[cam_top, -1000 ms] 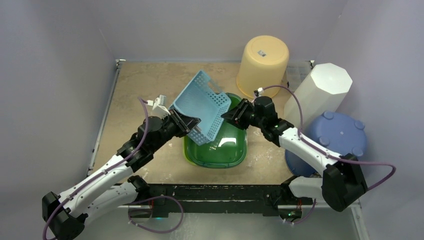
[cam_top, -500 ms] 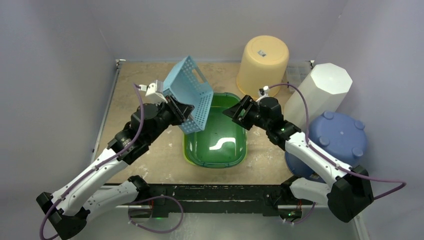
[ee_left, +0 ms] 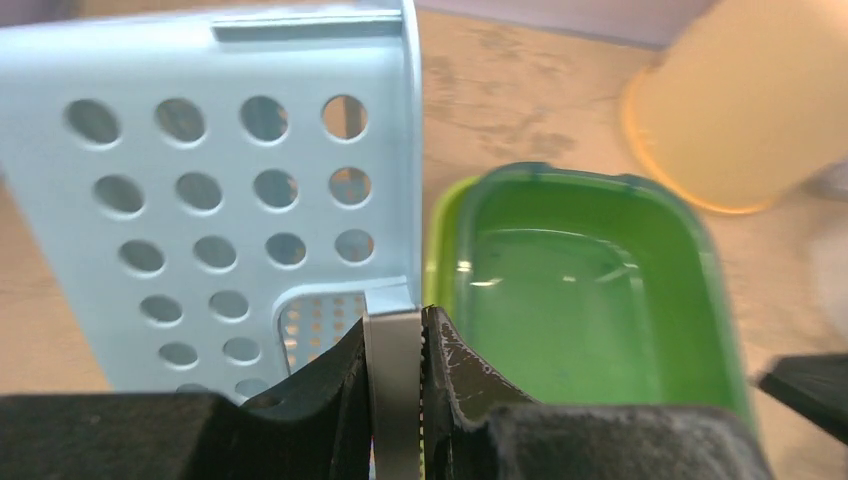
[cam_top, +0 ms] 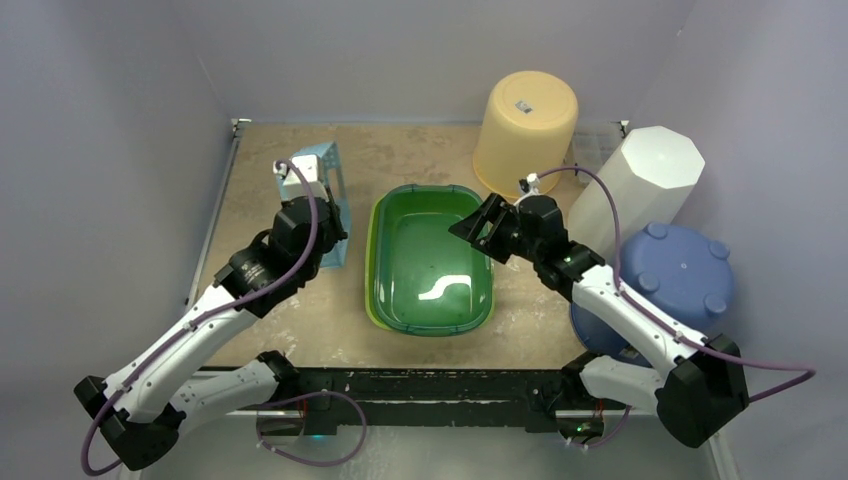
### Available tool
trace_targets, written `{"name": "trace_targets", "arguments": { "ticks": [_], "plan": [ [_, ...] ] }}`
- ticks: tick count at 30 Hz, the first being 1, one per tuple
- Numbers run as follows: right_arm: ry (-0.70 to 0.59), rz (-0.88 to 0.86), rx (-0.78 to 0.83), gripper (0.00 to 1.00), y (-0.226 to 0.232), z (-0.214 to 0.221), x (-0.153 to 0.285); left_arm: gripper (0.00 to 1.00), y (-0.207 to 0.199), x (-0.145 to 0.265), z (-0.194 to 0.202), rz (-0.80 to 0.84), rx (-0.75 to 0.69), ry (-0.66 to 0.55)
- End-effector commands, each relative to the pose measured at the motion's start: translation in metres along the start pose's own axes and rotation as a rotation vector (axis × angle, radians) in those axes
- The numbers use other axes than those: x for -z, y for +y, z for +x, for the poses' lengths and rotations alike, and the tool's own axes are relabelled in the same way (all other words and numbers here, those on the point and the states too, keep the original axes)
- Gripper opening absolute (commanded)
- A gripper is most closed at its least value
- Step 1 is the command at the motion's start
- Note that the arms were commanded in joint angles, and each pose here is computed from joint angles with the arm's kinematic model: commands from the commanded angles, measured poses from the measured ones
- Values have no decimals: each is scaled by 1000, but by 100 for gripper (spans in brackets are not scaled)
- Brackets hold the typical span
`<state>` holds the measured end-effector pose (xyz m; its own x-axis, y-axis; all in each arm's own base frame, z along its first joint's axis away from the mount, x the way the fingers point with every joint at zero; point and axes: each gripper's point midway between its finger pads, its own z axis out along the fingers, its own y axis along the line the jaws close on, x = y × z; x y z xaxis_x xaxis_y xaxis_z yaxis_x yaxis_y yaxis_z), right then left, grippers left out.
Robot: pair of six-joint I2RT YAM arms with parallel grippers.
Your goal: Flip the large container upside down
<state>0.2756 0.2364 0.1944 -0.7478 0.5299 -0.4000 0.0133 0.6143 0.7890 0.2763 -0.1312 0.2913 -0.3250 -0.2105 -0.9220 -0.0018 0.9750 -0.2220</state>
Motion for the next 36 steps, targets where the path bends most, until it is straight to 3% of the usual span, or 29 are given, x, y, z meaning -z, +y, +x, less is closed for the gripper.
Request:
{"name": "trace_targets", "arguments": {
  "ticks": [1, 6, 12, 21, 28, 33, 36],
  "plan": [
    [-21, 3, 29, 78, 9, -10, 2, 0, 41, 2, -28, -219, -161, -82],
    [13, 33, 31, 78, 4, -5, -4, 0, 61, -7, -14, -339, -335, -20],
    [9, 39, 35, 78, 3, -6, -4, 0, 64, -14, -4, -333, -482, 23],
    [7, 48, 42, 78, 2, -7, -5, 0, 76, -15, -25, -468, -641, 7],
    [9, 51, 44, 78, 0, -6, -6, 0, 66, -13, -54, -431, -689, -67],
    [9, 53, 43, 78, -1, -5, -5, 0, 73, -27, -7, -407, -767, 38],
    [5, 56, 43, 78, -2, -6, -4, 0, 75, -34, 23, -379, -732, 101]
  ]
}}
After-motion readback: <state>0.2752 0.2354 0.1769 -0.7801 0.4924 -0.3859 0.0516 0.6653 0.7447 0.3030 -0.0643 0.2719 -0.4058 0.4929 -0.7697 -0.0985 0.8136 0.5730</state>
